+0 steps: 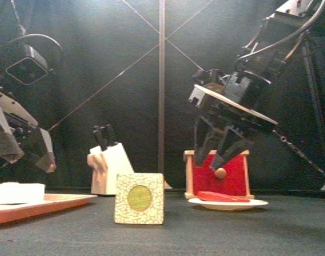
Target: Grab cleaver
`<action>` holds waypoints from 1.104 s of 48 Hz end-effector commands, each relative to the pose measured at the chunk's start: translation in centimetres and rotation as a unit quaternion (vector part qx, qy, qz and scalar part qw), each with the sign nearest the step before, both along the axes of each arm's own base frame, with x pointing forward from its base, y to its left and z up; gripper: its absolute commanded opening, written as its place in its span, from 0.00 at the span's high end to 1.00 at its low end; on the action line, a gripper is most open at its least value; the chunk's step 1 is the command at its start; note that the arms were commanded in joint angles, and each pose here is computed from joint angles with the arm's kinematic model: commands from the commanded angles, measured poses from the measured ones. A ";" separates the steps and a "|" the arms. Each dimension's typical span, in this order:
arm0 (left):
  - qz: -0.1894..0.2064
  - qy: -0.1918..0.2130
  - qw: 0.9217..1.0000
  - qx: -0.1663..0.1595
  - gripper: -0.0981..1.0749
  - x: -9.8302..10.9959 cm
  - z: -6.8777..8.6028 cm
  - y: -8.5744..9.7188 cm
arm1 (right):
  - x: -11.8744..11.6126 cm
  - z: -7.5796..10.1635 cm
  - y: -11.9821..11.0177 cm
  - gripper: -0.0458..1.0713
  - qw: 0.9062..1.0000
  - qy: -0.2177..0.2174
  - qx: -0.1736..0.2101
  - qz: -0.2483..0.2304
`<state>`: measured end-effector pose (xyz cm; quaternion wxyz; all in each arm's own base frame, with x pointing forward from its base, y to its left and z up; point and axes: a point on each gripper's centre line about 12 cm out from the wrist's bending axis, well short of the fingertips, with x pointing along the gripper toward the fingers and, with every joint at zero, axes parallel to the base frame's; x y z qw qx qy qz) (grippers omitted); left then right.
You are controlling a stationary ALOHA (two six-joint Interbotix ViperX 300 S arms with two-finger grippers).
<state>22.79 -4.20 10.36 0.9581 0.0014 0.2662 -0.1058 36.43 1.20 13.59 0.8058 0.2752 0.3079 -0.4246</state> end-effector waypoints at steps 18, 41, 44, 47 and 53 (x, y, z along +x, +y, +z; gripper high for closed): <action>0.017 -0.036 0.999 -0.009 0.09 1.5 2.7 0.2 | 0.4 1.4 0.2 0.26 1.000 -0.020 0.003 0.001; 0.094 0.048 0.993 -0.050 0.09 1.8 10.7 1.3 | 0.4 1.4 0.2 0.26 1.000 -0.021 0.002 0.002; 0.100 0.056 0.992 -0.045 0.09 1.3 12.4 1.8 | 0.4 1.5 0.1 0.26 1.000 -0.022 0.001 0.002; 0.110 0.062 0.991 -0.037 0.09 1.0 13.9 2.5 | 0.5 1.6 0.0 0.26 1.000 -0.023 0.000 0.001; 0.160 0.051 0.986 -0.002 0.09 0.4 16.7 5.5 | 0.8 2.6 -0.1 0.26 0.999 -0.037 -0.007 0.006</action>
